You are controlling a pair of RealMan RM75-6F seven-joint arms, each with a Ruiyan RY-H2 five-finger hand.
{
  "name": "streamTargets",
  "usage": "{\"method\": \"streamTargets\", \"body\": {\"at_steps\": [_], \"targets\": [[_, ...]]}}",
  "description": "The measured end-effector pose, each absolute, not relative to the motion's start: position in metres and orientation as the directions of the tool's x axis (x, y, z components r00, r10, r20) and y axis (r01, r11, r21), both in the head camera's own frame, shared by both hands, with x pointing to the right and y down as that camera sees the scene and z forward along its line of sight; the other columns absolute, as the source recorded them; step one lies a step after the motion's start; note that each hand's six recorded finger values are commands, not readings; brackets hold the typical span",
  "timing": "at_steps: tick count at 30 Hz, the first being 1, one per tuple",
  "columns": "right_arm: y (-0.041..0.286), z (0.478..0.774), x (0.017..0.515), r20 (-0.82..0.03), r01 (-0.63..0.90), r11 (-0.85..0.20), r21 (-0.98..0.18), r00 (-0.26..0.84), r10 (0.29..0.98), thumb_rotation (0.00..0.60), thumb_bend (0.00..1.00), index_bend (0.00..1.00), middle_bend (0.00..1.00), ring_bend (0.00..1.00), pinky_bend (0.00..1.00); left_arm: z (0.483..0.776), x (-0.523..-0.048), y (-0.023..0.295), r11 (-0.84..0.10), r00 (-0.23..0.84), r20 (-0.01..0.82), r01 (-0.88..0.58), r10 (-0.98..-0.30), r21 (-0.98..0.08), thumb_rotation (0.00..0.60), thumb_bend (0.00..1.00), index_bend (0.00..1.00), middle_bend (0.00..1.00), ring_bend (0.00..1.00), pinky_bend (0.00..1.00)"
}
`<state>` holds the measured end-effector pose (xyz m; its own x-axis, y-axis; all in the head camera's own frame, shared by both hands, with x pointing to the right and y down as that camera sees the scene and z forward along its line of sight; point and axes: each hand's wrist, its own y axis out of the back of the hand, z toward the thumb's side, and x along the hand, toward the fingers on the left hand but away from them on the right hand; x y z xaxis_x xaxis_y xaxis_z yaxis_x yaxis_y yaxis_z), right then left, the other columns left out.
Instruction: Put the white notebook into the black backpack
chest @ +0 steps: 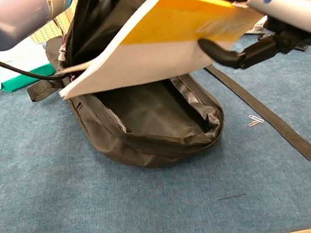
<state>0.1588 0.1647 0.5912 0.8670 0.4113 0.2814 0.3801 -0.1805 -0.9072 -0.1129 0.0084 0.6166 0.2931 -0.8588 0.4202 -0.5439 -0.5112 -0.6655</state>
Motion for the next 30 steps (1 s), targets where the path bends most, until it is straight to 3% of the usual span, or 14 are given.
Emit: {"method": "streamTargets", "body": {"at_steps": [9, 17, 24, 30], "targets": [[0.163, 0.607, 0.140, 0.288, 0.377, -0.189, -0.906, 0.881, 0.376, 0.600, 0.61, 0.64, 0.57, 0.48, 0.71, 0.605, -0.110, 0.018, -0.562, 0.389, 0.408, -0.510, -0.826, -0.651, 0.600, 0.90, 0.76, 0.74, 0.64, 0.77], [0.165, 0.602, 0.134, 0.354, 0.410, -0.144, -0.901, 0.884, 0.305, 0.600, 0.61, 0.62, 0.57, 0.48, 0.71, 0.600, -0.101, 0.024, -0.616, 0.465, 0.412, -0.491, -0.784, -0.616, 0.600, 0.90, 0.76, 0.74, 0.63, 0.77], [0.172, 0.610, 0.128, 0.347, 0.375, -0.109, -0.921, 0.913, 0.214, 0.600, 0.61, 0.61, 0.57, 0.48, 0.71, 0.592, -0.095, 0.030, -0.658, 0.554, 0.401, -0.410, -0.730, -0.631, 0.600, 0.90, 0.76, 0.74, 0.63, 0.77], [0.169, 0.619, 0.124, 0.318, 0.344, -0.113, -0.932, 0.927, 0.199, 0.600, 0.61, 0.61, 0.57, 0.48, 0.71, 0.580, -0.096, 0.035, -0.659, 0.593, 0.380, -0.370, -0.710, -0.655, 0.600, 0.90, 0.76, 0.74, 0.63, 0.77]]}}
